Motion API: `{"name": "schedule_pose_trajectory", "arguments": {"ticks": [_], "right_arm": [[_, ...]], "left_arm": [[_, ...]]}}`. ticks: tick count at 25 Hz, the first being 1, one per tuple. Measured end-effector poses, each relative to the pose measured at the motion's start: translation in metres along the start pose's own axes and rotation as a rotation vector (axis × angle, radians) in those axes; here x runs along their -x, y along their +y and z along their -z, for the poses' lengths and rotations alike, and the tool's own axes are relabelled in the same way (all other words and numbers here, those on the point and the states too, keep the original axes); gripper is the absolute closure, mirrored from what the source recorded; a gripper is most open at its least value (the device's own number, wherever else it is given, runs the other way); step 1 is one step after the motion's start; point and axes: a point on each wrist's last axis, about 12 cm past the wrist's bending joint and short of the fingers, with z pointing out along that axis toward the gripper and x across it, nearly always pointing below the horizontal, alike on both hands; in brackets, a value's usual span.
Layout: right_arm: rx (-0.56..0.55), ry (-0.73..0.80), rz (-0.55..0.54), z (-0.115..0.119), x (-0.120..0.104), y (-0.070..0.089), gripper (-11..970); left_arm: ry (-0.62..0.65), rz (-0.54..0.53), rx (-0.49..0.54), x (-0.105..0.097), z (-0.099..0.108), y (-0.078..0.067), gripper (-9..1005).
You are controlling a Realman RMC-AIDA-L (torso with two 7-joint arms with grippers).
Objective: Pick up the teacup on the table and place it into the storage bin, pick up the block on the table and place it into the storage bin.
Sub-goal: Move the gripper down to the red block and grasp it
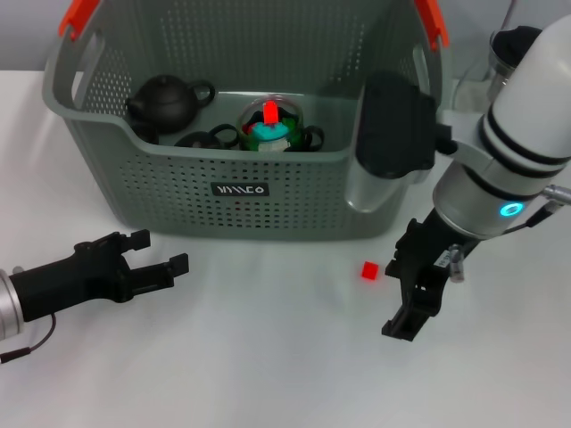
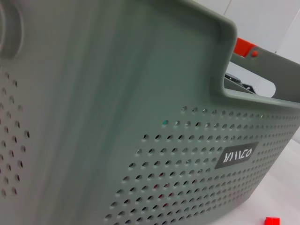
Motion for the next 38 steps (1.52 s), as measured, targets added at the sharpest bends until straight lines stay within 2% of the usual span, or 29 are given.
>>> {"name": "schedule_pose_trajectory", "arguments": {"ticks": [14, 38], "right_arm": [[-0.131, 0.046, 0.048, -0.034, 0.008, -0.009, 104], [-0.126, 0.031, -0.051, -0.052, 0.017, -0.025, 103]], "left_arm": [[0.001, 0.003, 0.002, -0.001, 0.000, 0.000, 75], [0.003, 0.005, 0.014, -0.002, 0.000, 0.001, 76]]}}
